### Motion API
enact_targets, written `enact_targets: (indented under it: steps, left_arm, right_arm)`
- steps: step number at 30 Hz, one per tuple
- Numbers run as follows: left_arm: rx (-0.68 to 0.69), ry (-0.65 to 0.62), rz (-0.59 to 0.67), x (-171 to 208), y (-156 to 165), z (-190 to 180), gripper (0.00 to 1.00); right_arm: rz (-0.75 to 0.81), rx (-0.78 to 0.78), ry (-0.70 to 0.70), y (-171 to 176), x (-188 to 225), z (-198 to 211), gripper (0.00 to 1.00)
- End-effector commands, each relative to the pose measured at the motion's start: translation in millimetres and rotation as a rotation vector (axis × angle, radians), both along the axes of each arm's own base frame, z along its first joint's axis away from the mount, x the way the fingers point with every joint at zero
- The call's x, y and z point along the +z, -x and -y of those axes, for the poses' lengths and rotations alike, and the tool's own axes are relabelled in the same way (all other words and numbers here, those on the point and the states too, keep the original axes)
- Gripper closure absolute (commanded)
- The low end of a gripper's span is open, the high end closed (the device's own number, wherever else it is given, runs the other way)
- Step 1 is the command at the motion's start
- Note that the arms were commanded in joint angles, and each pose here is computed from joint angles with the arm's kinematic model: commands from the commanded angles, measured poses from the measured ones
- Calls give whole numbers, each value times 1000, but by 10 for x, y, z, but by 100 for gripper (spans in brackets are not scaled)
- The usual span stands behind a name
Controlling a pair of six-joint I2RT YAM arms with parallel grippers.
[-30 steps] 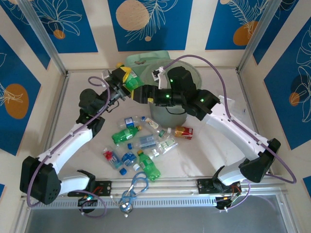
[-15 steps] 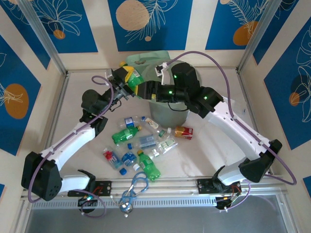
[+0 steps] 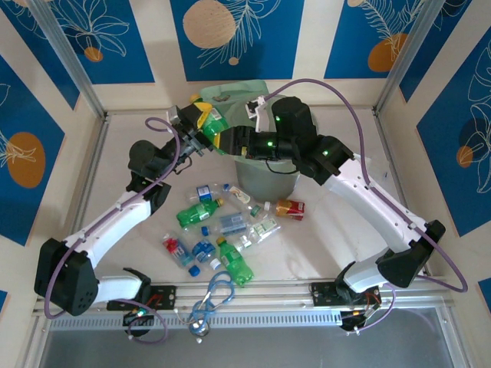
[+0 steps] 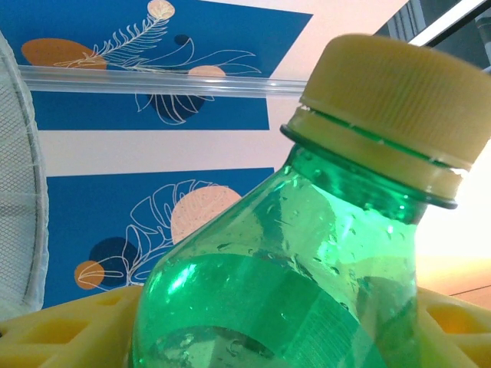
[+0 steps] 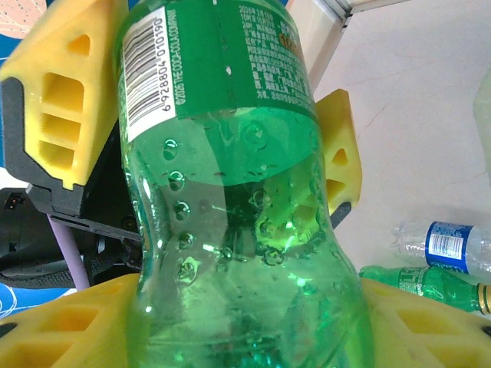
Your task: Put the plastic bottles in the bin
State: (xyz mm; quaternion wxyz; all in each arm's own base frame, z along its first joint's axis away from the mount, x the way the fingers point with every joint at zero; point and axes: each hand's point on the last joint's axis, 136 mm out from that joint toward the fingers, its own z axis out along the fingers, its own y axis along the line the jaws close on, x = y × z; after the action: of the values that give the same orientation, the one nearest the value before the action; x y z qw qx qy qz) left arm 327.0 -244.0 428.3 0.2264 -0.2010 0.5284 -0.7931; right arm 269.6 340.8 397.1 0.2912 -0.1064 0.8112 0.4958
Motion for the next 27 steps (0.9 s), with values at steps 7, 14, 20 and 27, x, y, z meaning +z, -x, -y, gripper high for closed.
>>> enact_targets:
  steps: [7, 14, 20, 27]
  left_arm:
    - [-37, -32, 53, 52, 129, 90, 21]
    - [-2, -180, 52, -58, 171, 75, 0]
    - [15, -378, 27, -294, 223, 55, 0]
    - [156, -796, -1, -609, 301, -330, 0]
  right_arm:
    - [17, 10, -14, 23, 131, -12, 46]
    - [22, -45, 25, -34, 133, 134, 48]
    - [1, -170, 63, -236, 136, 557, 48]
    - [-64, -297, 129, -398, -6, 1079, 49]
